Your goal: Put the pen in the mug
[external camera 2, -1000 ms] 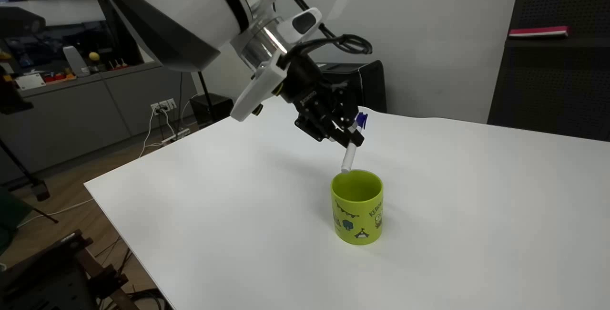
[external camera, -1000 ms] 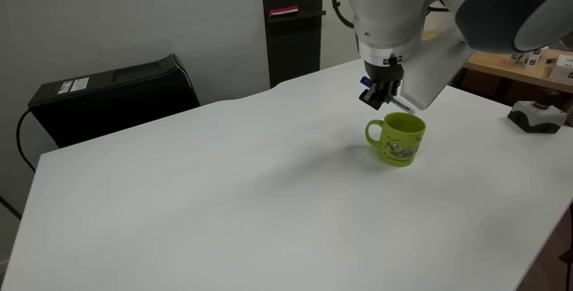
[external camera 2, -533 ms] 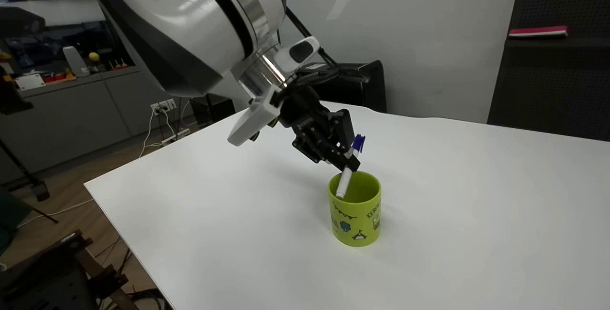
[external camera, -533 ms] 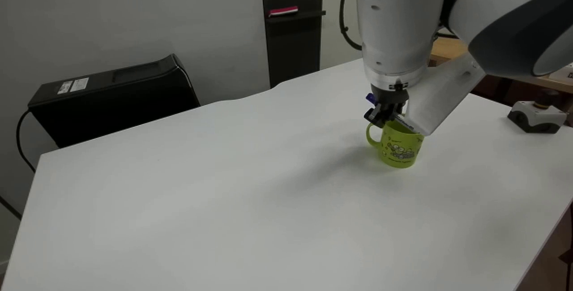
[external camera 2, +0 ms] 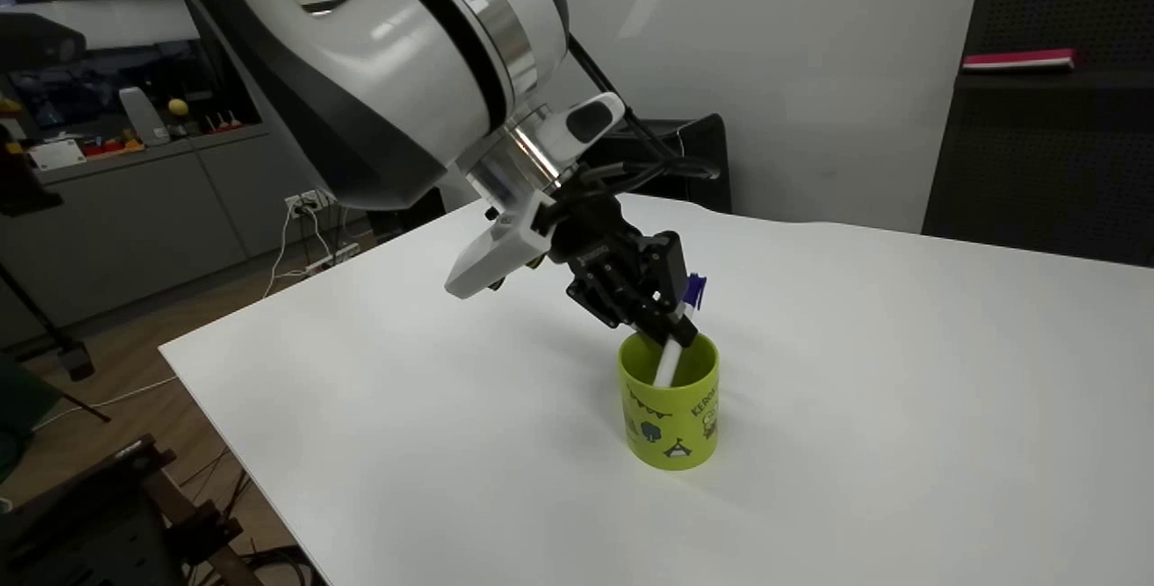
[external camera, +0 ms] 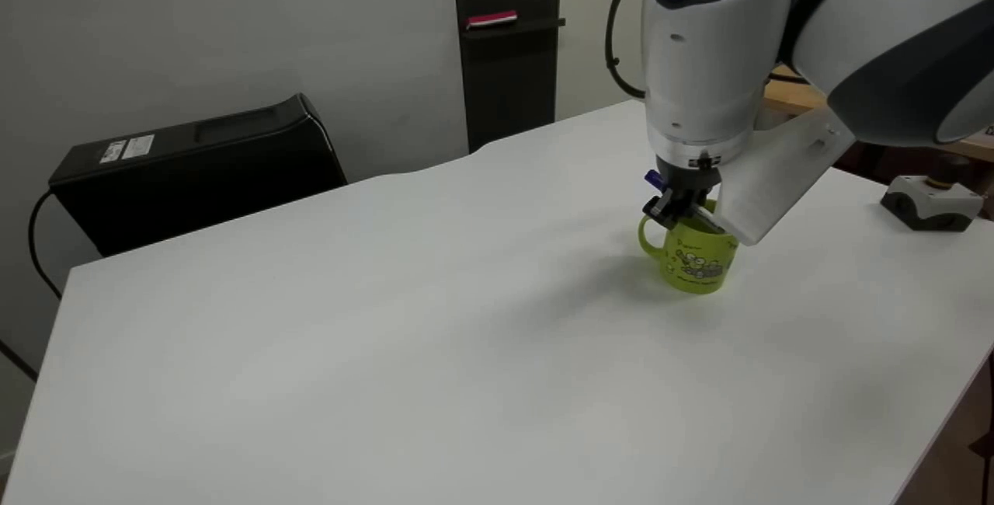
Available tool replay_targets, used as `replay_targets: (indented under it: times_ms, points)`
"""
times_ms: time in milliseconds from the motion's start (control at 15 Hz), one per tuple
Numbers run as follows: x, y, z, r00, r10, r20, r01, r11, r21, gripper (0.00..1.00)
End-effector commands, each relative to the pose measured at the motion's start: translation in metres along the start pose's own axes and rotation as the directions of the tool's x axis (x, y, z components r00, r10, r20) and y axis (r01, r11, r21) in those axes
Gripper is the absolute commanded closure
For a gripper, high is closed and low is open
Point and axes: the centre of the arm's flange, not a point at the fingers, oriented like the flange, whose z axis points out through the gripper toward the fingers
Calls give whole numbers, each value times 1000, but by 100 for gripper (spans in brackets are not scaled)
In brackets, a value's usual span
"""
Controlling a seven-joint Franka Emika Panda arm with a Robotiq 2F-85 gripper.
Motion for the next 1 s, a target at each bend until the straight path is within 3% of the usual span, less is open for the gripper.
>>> replay_targets:
  times_ms: [0, 400, 533, 933]
  points:
    - [-3, 2, 3, 998, 50, -42, -50, 999, -3, 95]
    - [-11, 1, -1, 993, 100, -65, -100, 995, -8, 95]
    - [-11, 1, -2, 992, 105, -67, -106, 994, -7, 53]
    - [-3, 5, 0, 997, 78, -24, -78, 996, 32, 13]
